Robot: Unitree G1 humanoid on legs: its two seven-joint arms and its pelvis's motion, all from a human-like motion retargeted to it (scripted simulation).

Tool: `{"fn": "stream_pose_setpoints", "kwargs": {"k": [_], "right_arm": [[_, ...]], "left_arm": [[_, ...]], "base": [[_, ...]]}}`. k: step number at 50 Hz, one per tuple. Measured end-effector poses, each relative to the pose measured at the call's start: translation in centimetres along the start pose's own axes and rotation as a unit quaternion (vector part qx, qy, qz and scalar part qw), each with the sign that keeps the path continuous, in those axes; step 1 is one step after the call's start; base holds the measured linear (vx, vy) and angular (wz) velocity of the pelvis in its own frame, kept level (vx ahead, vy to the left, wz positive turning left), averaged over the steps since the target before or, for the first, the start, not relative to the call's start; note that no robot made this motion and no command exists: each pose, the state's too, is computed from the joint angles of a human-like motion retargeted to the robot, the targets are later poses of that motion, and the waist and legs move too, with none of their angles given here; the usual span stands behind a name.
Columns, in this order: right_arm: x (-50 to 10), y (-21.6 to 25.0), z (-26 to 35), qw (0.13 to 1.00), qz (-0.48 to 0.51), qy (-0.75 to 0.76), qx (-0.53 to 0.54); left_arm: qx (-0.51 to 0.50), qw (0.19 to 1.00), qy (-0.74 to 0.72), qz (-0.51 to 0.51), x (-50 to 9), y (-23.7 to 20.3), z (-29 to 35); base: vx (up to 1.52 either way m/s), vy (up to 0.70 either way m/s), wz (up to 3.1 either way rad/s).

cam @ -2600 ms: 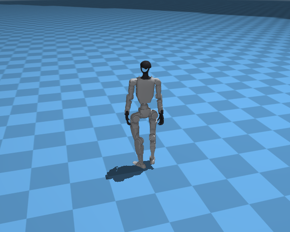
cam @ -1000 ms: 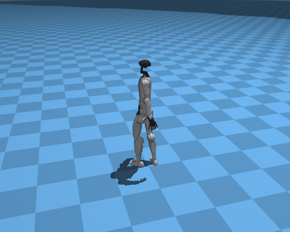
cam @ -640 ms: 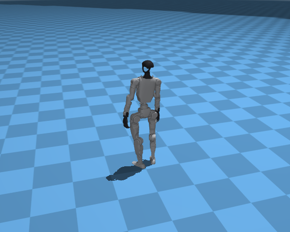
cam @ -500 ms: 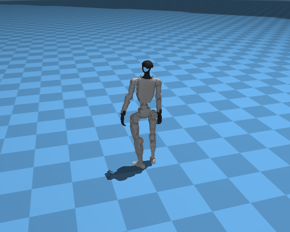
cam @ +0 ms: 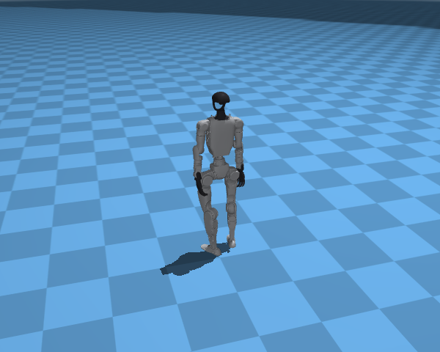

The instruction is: Upper body actions

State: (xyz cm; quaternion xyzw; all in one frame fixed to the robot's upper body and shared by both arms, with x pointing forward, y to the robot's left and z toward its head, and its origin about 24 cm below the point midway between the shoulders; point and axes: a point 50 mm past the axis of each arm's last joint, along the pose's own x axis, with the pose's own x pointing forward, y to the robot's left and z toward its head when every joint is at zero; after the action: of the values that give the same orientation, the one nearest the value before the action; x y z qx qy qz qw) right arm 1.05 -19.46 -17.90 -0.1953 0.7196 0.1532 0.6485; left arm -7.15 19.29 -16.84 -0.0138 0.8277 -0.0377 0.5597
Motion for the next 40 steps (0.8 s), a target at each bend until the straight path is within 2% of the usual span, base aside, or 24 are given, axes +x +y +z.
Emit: {"fn": "stream_pose_setpoints", "kwargs": {"k": [19,30,40], "right_arm": [[-0.8,-0.5,6.2,0.992,0.007,-0.089,-0.092],[-0.4,-0.6,3.1,0.998,0.002,-0.025,-0.057],[-0.2,-0.1,-0.1,1.0,0.002,0.026,0.004]], "left_arm": [[-0.04,0.999,-0.007,-0.02,0.1,-0.9,0.4],[0.01,0.997,-0.071,0.022,-1.2,1.2,4.6],[0.021,0.988,-0.152,0.01,-2.7,0.1,9.3]], "base": [[-0.11,-0.19,-0.86],[-0.11,-0.06,-0.88],[-0.01,-0.01,-0.13]]}}
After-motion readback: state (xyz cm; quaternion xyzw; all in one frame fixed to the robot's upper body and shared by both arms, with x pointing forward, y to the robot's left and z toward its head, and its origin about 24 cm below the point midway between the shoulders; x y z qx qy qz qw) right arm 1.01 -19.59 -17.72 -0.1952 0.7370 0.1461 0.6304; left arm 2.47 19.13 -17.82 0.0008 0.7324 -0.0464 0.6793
